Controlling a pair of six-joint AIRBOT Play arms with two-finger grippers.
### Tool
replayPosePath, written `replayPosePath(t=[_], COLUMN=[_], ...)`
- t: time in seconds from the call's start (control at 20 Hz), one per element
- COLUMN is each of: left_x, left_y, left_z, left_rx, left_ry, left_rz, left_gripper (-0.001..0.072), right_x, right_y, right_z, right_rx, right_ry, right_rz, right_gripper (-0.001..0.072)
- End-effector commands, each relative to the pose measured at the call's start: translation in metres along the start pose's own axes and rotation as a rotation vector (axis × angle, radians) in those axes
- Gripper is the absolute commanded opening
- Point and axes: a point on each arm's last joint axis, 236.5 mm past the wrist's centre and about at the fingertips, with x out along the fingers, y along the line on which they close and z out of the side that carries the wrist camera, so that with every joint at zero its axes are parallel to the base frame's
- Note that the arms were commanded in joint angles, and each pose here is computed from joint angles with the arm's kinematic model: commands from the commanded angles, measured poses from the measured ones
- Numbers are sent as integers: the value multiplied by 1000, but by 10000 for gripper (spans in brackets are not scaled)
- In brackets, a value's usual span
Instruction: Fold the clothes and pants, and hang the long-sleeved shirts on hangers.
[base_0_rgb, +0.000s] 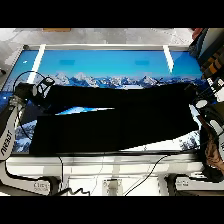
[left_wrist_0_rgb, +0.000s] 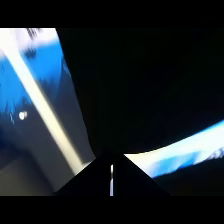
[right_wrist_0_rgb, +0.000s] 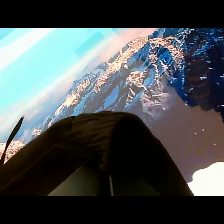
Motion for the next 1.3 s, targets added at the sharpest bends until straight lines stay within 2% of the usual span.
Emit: replayPosePath(t=[0.0, 0.3, 0.35, 0.4, 0.45, 0.5, 0.55, 0.75, 0.85, 0.9, 1.0, 1.05, 1.15, 1.25], left_x=[6, 7, 7, 7, 6, 5, 4, -4, -18, -28, -50, -60, -78, -100], left_y=[13, 16, 16, 16, 15, 13, 11, 3, 6, 10, 19, 20, 13, -16], left_z=[-11, -7, -7, -7, -6, -4, -2, 13, 19, 21, 22, 20, 22, 49], left_rx=[16, 15, 15, 15, 16, 16, 20, 40, -9, -38, -77, -102, -164, -315], left_ry=[18, -1, -1, 1, -1, -4, -6, -29, -57, -77, -105, -112, -151, -284], left_rz=[46, 56, 56, 55, 55, 51, 51, 57, 73, 86, 109, 106, 59, -116], left_gripper=[6, 20, 114, 454, 720, 710, 709, 691, 451, 339, 7, 9, 8, 8], right_x=[0, 0, 0, 0, 0, 0, 0, -11, -25, -36, -62, -78, -111, -145], right_y=[1, 1, 1, 1, 1, 2, 2, 12, 22, 29, 36, 36, 27, 2], right_z=[0, 0, 0, -1, -2, -4, -5, -6, 11, 23, 42, 50, 53, 40], right_rx=[-1, -3, -3, -3, -3, -9, -20, -47, -77, -86, -120, -140, -173, -142], right_ry=[1, 0, 1, 3, 9, 17, 22, 62, 38, 23, 14, 23, 95, 225], right_rz=[1, 1, 1, 2, 3, 5, 7, 39, 65, 82, 107, 117, 118, 89], right_gripper=[19, 19, 19, 41, 247, 561, 701, 682, 678, 606, 137, 24, 17, 16])
